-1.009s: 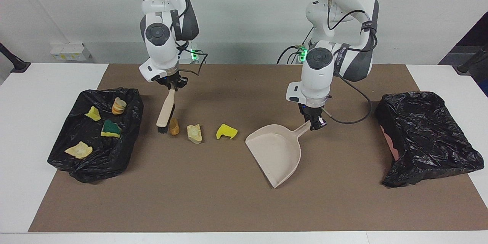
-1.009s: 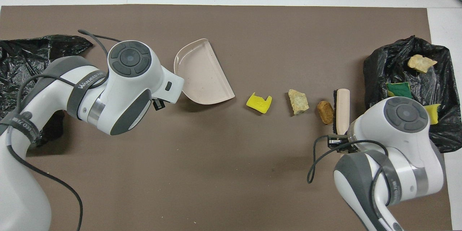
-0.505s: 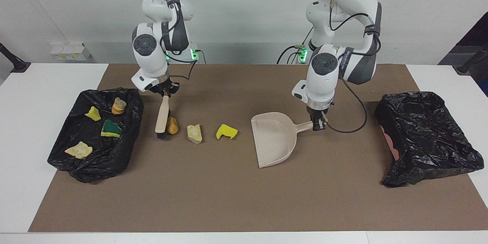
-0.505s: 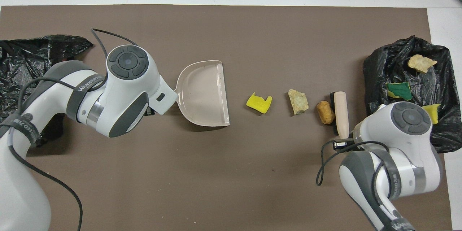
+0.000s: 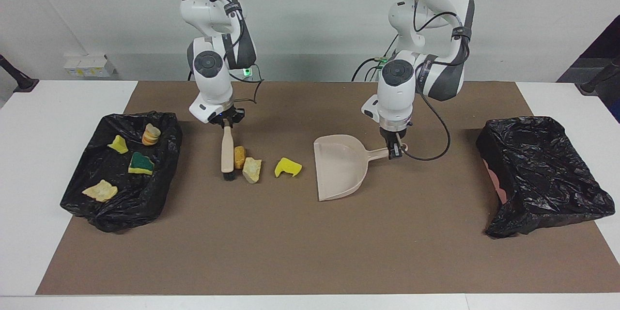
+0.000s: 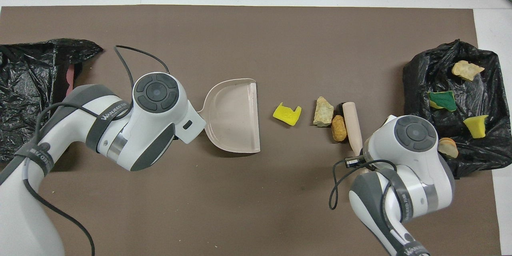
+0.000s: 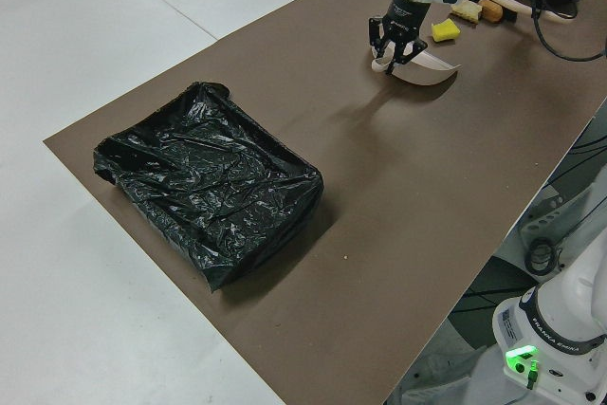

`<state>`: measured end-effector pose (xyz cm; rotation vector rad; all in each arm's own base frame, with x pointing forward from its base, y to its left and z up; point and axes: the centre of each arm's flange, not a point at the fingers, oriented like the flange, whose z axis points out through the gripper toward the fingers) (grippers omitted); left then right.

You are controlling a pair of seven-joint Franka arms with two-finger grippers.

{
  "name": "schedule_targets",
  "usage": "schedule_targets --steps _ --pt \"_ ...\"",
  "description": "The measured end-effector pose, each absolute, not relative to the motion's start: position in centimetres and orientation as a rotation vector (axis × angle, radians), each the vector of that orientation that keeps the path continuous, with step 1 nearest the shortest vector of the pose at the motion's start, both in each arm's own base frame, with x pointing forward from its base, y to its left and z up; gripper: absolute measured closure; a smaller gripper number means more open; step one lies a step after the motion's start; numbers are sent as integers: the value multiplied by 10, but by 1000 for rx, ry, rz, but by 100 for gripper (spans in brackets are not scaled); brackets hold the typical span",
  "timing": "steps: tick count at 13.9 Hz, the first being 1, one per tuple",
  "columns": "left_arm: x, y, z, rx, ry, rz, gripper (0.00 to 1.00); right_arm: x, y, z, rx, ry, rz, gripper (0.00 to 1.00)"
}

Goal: Sweep and dump trash in bin
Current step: 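Sweep the remaining crumbs into the dustpan with the right gripper brush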

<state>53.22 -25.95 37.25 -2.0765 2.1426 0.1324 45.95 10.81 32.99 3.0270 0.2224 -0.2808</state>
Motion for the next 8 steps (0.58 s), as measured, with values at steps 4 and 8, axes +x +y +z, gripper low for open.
schedule_targets --steps 4,8 --pt "520 -265 369 -2049 2155 117 68 460 156 326 3021 255 -275 74" --pt "519 -263 367 -2051 2153 123 68 455 230 319 3029 292 -250 74"
